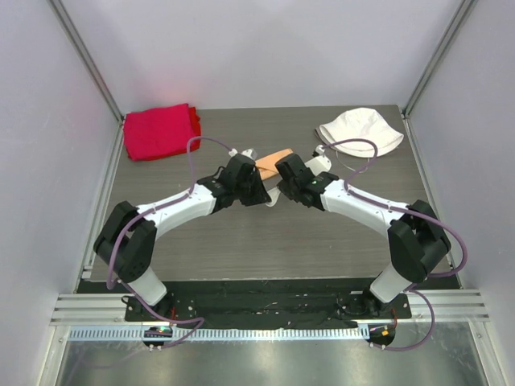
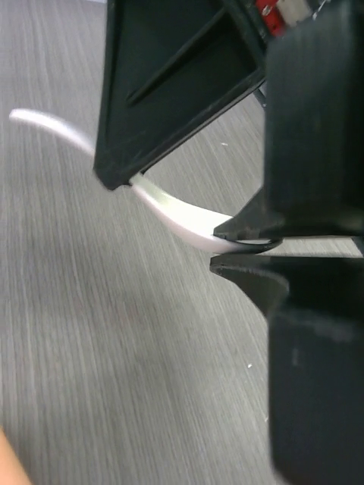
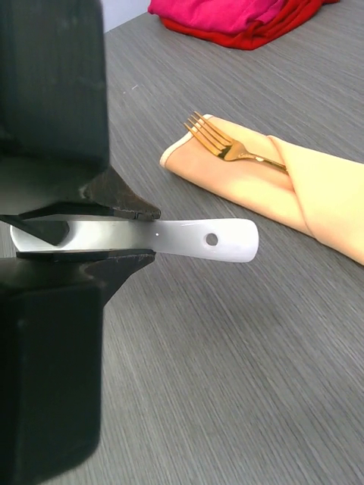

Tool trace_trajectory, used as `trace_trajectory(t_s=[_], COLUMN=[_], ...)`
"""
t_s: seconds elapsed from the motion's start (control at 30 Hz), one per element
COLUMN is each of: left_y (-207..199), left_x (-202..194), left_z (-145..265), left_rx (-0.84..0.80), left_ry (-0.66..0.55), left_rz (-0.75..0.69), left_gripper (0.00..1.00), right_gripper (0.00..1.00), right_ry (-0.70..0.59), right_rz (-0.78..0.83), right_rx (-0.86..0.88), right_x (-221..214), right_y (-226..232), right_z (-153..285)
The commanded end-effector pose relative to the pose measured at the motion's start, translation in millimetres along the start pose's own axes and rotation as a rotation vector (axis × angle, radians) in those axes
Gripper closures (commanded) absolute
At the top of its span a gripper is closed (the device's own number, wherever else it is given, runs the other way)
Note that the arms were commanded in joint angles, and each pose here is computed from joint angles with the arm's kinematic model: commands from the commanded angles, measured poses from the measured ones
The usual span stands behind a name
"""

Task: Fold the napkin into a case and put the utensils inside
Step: Pass from the right arm to the left, then insert the spoon into the folded napkin.

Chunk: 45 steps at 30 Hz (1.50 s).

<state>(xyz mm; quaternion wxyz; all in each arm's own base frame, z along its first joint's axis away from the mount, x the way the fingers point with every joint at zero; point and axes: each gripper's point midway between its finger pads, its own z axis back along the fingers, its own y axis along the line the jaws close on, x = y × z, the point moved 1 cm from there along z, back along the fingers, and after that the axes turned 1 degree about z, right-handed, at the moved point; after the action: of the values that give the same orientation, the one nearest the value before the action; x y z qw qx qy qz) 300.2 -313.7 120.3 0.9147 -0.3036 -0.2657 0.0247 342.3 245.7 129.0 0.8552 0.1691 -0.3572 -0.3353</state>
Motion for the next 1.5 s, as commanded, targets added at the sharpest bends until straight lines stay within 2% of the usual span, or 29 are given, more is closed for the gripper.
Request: trace_trajectory(t_s=[0.0, 0.03, 0.07, 0.1, 0.13, 0.17, 0.2, 0.23, 0.27, 0.3, 0.43, 0.47, 0.53, 0.57, 0.67, 0.7, 1.07, 1.2, 1.47], left_y=[-1.3, 8.7, 6.8, 11.9, 22.4, 21.3, 27.7, 35.9, 41.3, 44.6, 68.3, 70.4, 75.9, 73.3, 79.4, 77.6, 91.0, 95.5, 102.7], left_x=[17.8, 25.0, 20.6, 23.8, 35.9, 29.5, 30.2, 38.7, 37.3, 41.1, 58.0, 62.4, 71.9, 78.5, 84.6, 88.6, 76.3, 73.8, 85.0], left_z=[8.1, 10.9, 11.3, 11.6, 17.3, 13.4, 12.6, 13.0, 11.0, 10.4, 2.8, 1.5, -4.5, -4.8, -12.2, -11.5, -12.0, -13.5, -18.0], left_rx=[0.027, 0.042, -0.002, -0.004, 0.021, -0.026, -0.027, -0.02, -0.005, -0.002, -0.012, -0.011, 0.01, 0.007, 0.022, 0.022, 0.078, 0.084, 0.106], left_ry=[-0.04, -0.027, 0.036, 0.062, 0.096, 0.183, 0.218, 0.233, 0.296, 0.314, 0.362, 0.368, 0.377, 0.369, 0.377, 0.376, 0.441, 0.452, 0.446], left_rz=[-0.047, -0.023, -0.004, 0.011, 0.048, 0.061, 0.039, 0.05, 0.059, 0.057, 0.112, 0.117, 0.118, 0.111, 0.126, 0.127, 0.14, 0.145, 0.149], left_gripper=[1.0, 1.0, 1.0, 1.0, 1.0, 1.0, 1.0, 1.0, 1.0, 1.0, 1.0, 1.0, 1.0, 1.0, 1.0, 1.0, 1.0, 1.0, 1.0], right_gripper=[0.63, 0.48, 0.4, 0.36, 0.26, 0.24, 0.24, 0.23, 0.23, 0.23, 0.33, 0.45, 0.57, 0.78, 0.96, 0.99, 0.99, 0.99, 0.99], right_ry=[-0.07, -0.084, -0.094, -0.111, -0.113, -0.126, -0.113, -0.115, -0.124, -0.074, -0.056, -0.052, 0.02, 0.026, 0.092, 0.105, 0.15, 0.121, 0.119], right_rz=[0.012, 0.046, 0.078, 0.209, 0.266, 0.329, 0.427, 0.463, 0.49, 0.513, 0.637, 0.656, 0.68, 0.698, 0.722, 0.72, 0.69, 0.682, 0.689], right_rx=[0.091, 0.09, 0.121, 0.125, 0.126, 0.168, 0.192, 0.201, 0.222, 0.268, 0.315, 0.306, 0.351, 0.359, 0.368, 0.378, 0.341, 0.312, 0.276], right_x=[23.7, 26.2, 31.7, 42.7, 48.6, 55.4, 65.0, 72.6, 81.6, 88.2, 119.9, 124.2, 119.9, 125.0, 110.6, 107.3, 87.4, 88.0, 85.4], right_y=[34.2, 33.4, 40.2, 42.0, 41.2, 48.7, 46.6, 46.6, 48.7, 49.5, 46.1, 43.6, 45.7, 51.9, 48.5, 49.3, 29.7, 20.4, 9.5], right_z=[14.1, 13.8, 10.6, 9.4, 7.9, 5.0, -1.7, -5.5, -10.9, -22.0, -52.5, -59.9, -80.9, -84.5, -109.2, -112.3, -141.6, -141.8, -151.9])
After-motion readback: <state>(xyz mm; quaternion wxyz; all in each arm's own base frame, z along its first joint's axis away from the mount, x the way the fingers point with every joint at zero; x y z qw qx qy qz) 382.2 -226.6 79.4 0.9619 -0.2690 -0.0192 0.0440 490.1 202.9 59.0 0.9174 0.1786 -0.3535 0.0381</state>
